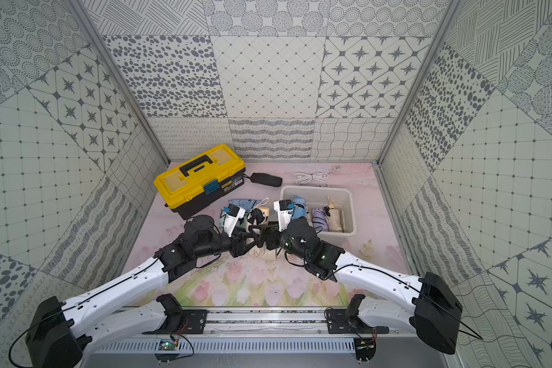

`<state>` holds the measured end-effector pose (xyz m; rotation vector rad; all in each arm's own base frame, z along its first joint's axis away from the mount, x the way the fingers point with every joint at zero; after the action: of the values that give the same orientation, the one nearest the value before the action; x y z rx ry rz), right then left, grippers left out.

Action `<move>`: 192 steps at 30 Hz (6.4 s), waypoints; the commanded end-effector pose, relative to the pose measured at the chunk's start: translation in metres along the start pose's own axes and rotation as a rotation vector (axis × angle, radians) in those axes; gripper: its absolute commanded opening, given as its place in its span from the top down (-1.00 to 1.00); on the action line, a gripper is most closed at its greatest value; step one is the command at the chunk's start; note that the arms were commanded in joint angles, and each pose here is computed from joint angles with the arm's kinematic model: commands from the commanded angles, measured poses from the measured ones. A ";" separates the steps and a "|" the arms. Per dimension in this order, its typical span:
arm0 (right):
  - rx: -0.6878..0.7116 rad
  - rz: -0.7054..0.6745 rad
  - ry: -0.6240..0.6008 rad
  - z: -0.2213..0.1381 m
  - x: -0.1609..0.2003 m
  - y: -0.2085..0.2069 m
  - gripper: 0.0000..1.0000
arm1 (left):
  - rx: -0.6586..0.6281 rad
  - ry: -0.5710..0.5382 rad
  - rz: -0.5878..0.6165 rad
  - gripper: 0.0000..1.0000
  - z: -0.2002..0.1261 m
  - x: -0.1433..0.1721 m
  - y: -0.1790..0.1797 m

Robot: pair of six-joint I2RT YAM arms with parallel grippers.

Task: Put the umbrella into the storage box
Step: Place the umbrella in the storage box, then pick up the umbrella from the center of the board.

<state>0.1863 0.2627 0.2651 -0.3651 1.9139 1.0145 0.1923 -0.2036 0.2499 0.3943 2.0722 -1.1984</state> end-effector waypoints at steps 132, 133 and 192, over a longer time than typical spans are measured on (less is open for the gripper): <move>0.482 0.039 -0.051 -0.167 -0.042 -0.115 -0.73 | -0.058 0.624 0.866 -0.64 0.047 0.051 0.065; 0.479 0.041 -0.064 -0.169 -0.043 -0.113 -0.73 | -0.055 0.629 0.873 -0.65 0.049 0.054 0.067; 0.445 0.064 -0.054 -0.167 -0.054 -0.107 -0.72 | -0.063 0.819 1.066 -0.24 0.117 0.071 0.116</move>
<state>0.1809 0.0579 0.2812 0.0133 2.1117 0.5968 0.2651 -0.2549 0.0966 1.8350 1.8903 -0.3074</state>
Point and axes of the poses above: each gripper's point midway between its finger pads, its own z axis out along the fingers, its own y axis along the line the jaws close on, x = y × z, the point moved 8 cm from there along -z, back along the fingers, and after that the axes turned 9 degrees about -z, right-handed, at the moved point
